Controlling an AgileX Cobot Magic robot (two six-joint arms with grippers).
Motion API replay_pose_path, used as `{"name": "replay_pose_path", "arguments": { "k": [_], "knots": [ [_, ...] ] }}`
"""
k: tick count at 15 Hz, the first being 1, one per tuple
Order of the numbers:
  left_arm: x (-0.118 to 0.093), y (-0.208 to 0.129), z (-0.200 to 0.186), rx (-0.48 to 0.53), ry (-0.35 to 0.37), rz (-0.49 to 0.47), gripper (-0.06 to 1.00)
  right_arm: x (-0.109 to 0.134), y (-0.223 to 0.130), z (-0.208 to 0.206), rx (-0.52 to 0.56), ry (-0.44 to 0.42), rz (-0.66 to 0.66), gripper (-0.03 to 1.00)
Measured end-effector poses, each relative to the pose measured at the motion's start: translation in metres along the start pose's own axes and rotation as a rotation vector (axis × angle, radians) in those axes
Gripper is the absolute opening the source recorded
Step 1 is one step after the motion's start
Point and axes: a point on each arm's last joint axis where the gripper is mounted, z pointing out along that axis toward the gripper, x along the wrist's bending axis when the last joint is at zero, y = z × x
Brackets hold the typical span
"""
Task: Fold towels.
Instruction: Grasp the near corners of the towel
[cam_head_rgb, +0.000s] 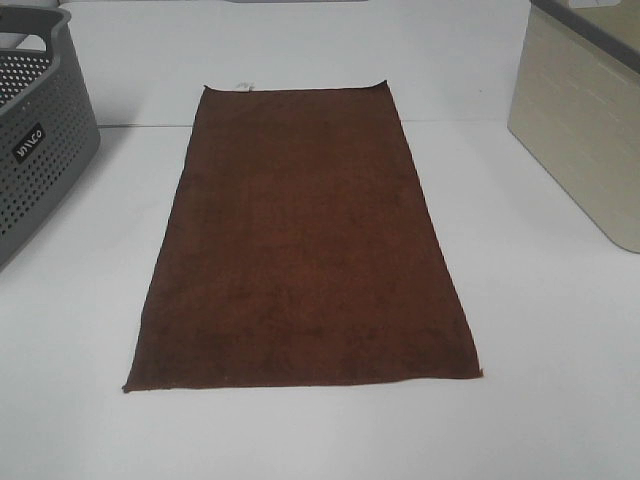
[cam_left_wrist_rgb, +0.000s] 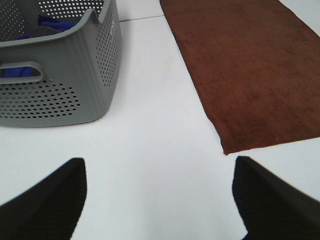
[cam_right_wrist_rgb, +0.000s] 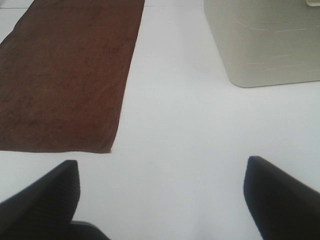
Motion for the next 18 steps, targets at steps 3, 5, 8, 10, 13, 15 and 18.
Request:
{"name": "replay_pose_path", "arguments": {
  "k": [3,5,8,10,13,15,18],
  "knots": [
    [0.0,0.0,0.0,0.0,0.0,0.0,0.76,0.0,0.0,0.0,0.0,0.0,0.0,0.83],
    [0.0,0.0,0.0,0.0,0.0,0.0,0.76,0.0,0.0,0.0,0.0,0.0,0.0,0.83],
    [0.0,0.0,0.0,0.0,0.0,0.0,0.76,0.0,0.0,0.0,0.0,0.0,0.0,0.83],
    [0.0,0.0,0.0,0.0,0.0,0.0,0.76,0.0,0.0,0.0,0.0,0.0,0.0,0.83],
    [0.0,0.0,0.0,0.0,0.0,0.0,0.76,0.0,0.0,0.0,0.0,0.0,0.0,0.83],
    [0.0,0.0,0.0,0.0,0.0,0.0,0.76,0.0,0.0,0.0,0.0,0.0,0.0,0.83],
    [0.0,0.0,0.0,0.0,0.0,0.0,0.76,0.0,0.0,0.0,0.0,0.0,0.0,0.83]
  ]
}}
